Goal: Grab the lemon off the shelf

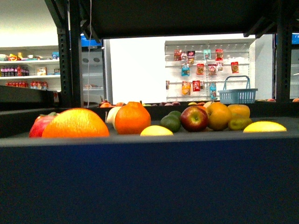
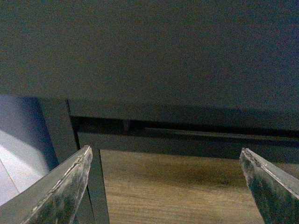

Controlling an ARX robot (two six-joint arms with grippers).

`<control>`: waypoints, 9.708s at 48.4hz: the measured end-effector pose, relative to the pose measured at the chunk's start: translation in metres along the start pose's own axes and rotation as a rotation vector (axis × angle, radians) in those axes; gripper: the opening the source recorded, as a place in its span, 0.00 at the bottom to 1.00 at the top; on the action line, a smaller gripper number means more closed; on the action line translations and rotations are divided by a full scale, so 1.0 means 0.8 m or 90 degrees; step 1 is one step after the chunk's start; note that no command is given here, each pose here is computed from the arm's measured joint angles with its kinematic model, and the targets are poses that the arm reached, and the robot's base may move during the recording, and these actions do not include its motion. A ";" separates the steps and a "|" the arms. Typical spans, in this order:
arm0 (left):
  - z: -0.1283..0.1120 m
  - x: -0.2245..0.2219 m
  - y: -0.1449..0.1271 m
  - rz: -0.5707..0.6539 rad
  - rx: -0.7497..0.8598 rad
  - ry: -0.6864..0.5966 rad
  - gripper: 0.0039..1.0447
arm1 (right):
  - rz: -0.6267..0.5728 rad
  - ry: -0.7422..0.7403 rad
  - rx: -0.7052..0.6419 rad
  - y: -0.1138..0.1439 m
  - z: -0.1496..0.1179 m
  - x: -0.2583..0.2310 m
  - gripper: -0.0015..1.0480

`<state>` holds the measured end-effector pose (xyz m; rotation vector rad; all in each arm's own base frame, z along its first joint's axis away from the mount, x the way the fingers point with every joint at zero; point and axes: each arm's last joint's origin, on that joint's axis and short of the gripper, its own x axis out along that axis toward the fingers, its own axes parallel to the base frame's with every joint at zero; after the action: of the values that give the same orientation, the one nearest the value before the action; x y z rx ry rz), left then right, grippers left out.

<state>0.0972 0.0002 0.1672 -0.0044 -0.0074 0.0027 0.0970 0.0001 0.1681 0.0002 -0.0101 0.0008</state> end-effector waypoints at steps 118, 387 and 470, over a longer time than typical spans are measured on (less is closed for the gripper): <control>0.138 0.154 0.121 0.072 -0.674 0.103 0.93 | 0.001 0.000 0.000 0.000 0.000 0.000 0.93; 0.153 0.277 -0.047 -0.260 -0.173 0.473 0.14 | -0.038 0.740 0.048 0.076 -0.280 0.400 0.60; 0.153 0.277 -0.047 -0.259 -0.173 0.473 0.14 | 0.233 0.354 0.121 0.261 0.170 0.382 0.60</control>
<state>0.3179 -0.0363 0.2917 -0.2749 0.7342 -0.4068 0.4013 0.2092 0.3074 0.1877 0.5465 0.3680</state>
